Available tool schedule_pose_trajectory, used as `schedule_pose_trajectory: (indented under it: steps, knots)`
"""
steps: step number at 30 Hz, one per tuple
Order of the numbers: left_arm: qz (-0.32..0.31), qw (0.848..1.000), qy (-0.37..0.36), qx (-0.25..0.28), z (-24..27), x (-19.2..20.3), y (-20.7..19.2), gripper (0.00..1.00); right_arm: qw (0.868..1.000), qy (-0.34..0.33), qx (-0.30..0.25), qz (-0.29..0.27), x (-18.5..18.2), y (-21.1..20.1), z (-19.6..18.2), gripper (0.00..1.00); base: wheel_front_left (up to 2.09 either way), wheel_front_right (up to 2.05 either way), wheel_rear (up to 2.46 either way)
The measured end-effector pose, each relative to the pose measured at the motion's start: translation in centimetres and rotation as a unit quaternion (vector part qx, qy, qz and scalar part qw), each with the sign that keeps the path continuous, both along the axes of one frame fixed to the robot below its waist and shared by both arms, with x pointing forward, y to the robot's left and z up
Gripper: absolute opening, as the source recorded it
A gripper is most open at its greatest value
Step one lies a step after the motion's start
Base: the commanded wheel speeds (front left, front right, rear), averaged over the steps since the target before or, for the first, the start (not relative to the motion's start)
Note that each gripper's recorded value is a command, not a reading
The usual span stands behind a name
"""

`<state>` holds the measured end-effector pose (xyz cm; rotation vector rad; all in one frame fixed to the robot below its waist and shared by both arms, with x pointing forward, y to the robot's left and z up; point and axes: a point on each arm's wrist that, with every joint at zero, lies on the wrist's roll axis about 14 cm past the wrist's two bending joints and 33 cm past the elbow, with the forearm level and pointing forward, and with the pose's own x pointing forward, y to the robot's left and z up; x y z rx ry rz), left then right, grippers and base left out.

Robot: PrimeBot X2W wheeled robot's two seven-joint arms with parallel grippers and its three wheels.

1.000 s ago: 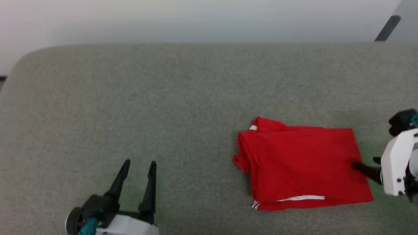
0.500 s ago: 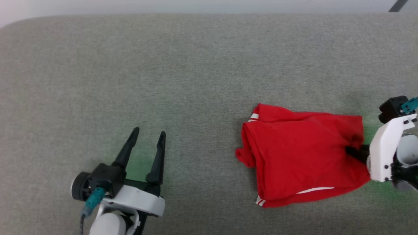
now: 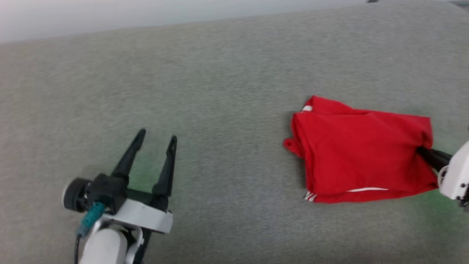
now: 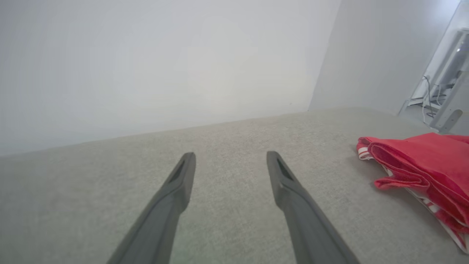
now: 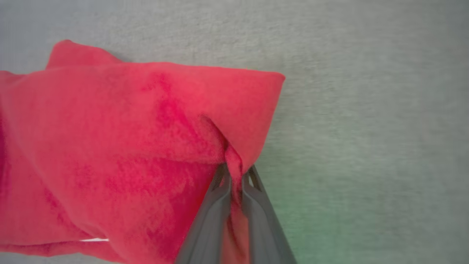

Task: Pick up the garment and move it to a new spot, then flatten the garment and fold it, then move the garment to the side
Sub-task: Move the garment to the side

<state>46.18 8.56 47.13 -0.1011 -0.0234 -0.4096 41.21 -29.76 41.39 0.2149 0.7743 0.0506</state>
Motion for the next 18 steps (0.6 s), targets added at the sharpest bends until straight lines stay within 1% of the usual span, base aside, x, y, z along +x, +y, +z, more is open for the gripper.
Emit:
schedule_pose_trajectory:
  steps: [4,7,10,15,18]
  knots:
    - [-0.046,0.999,-0.029,0.003,1.3,1.4,-2.7,1.00,0.997,-0.017,-0.022,-0.075,-2.0,-5.2,1.1,0.00,0.00,0.00,0.00]
    - [-0.087,0.995,-0.047,0.003,2.1,2.0,-5.3,1.00,0.989,-0.024,-0.046,-0.140,-4.1,-9.8,1.9,0.00,0.00,0.00,0.00]
    - [-0.114,0.992,-0.061,0.006,2.5,2.7,-6.8,1.00,0.981,-0.027,-0.065,-0.180,-5.6,-12.4,2.1,0.00,0.00,0.00,0.00]
    - [-0.140,0.987,-0.080,0.010,2.6,4.6,-8.2,1.00,0.968,-0.054,-0.106,-0.221,-4.8,-16.0,3.8,0.00,0.00,0.00,0.00]
    - [-0.156,0.983,-0.091,0.012,2.6,5.7,-9.0,1.00,0.963,-0.057,-0.146,-0.221,-3.6,-17.5,4.6,0.00,0.00,0.00,0.00]
